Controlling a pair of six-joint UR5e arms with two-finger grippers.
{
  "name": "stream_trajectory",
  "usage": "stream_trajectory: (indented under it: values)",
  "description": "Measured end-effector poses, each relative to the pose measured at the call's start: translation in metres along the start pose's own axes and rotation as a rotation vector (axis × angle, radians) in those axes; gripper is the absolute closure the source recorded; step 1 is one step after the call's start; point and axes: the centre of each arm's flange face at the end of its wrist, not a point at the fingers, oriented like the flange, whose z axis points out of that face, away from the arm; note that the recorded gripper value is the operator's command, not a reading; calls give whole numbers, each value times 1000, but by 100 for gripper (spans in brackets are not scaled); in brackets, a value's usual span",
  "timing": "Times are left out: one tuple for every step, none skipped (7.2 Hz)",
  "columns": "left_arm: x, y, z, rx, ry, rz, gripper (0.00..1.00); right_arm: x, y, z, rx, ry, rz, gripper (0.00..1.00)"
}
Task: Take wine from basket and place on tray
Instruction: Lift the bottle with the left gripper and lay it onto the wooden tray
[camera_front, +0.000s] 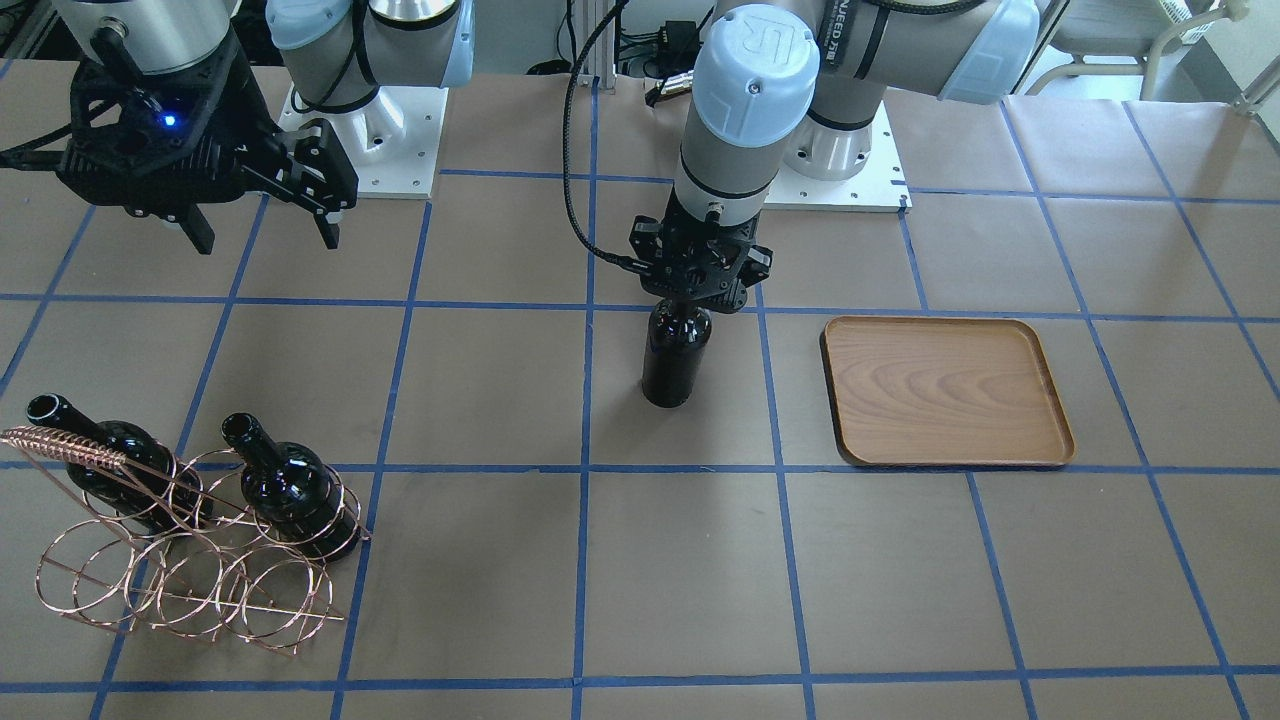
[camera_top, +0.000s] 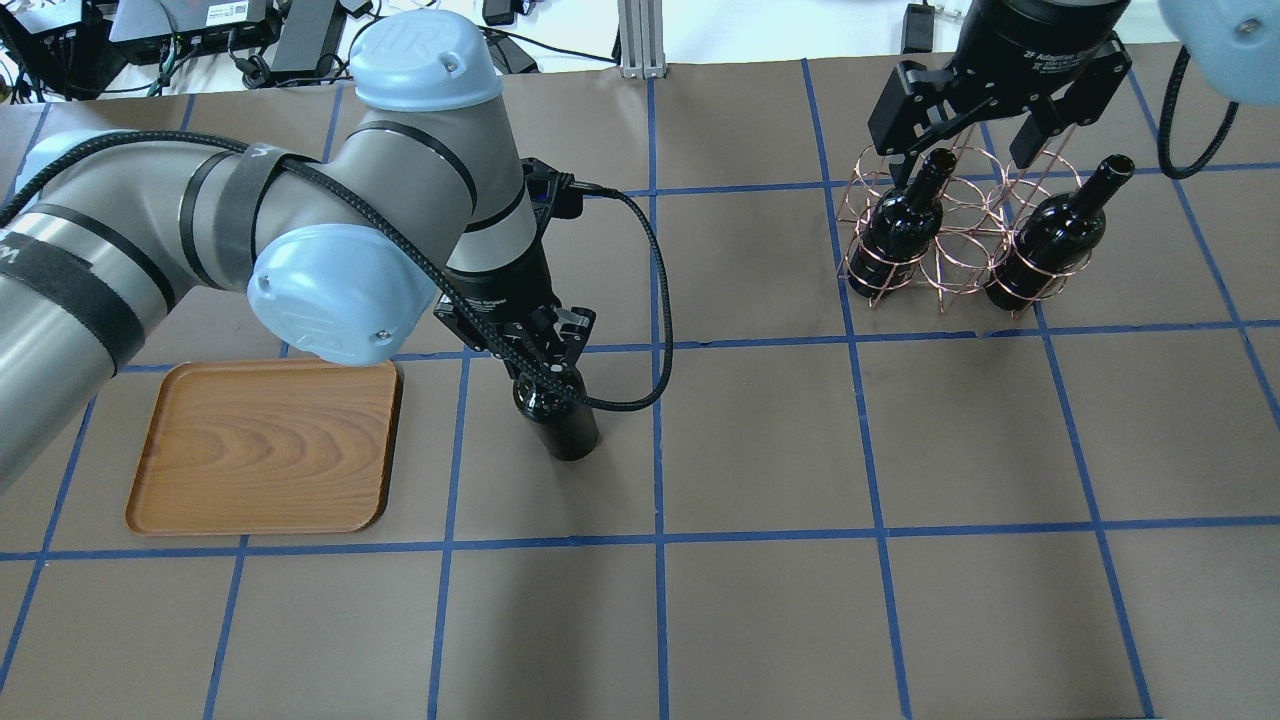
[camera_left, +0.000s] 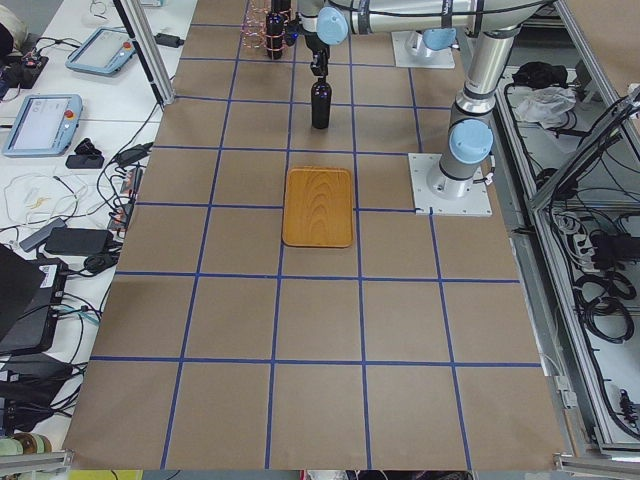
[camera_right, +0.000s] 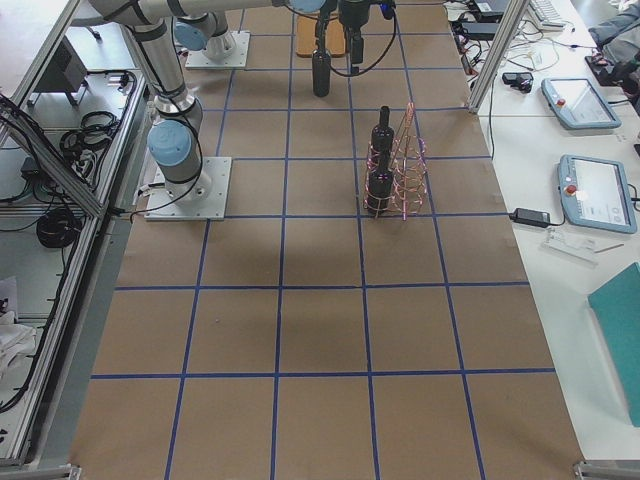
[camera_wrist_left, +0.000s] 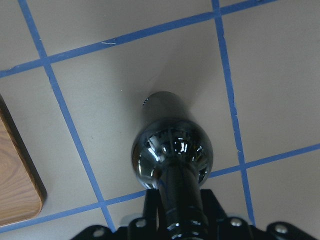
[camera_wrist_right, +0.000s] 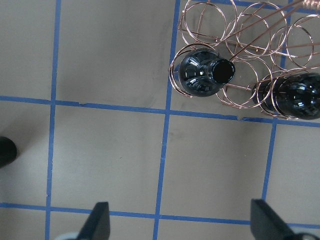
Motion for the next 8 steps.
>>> stream_trajectory:
  values:
    - [0,0,-4,8,-2,-2,100,0,0,0,1,-1,0,0]
    - [-4,1,-13,22,-6,-7,100,0,0,0,1,-1,0,0]
    - [-16,3,-29,38,-17,-25,100,0,0,0,0,-5,1,0]
    - [-38,3,-49,45,-32,-61,100,-1,-1,1,-2,-11,2,0]
    - [-70,4,-67,44,-50,-107,100,-1,-1,3,-3,-16,2,0]
    - [-106,6,-80,42,-76,-134,100,-2,-2,5,-4,-23,2,0]
    - [-146,9,-88,39,-96,-145,100,-3,-3,7,-6,-31,3,0]
    - [-191,14,-90,31,-98,-163,100,-2,-3,8,-8,-35,6,0]
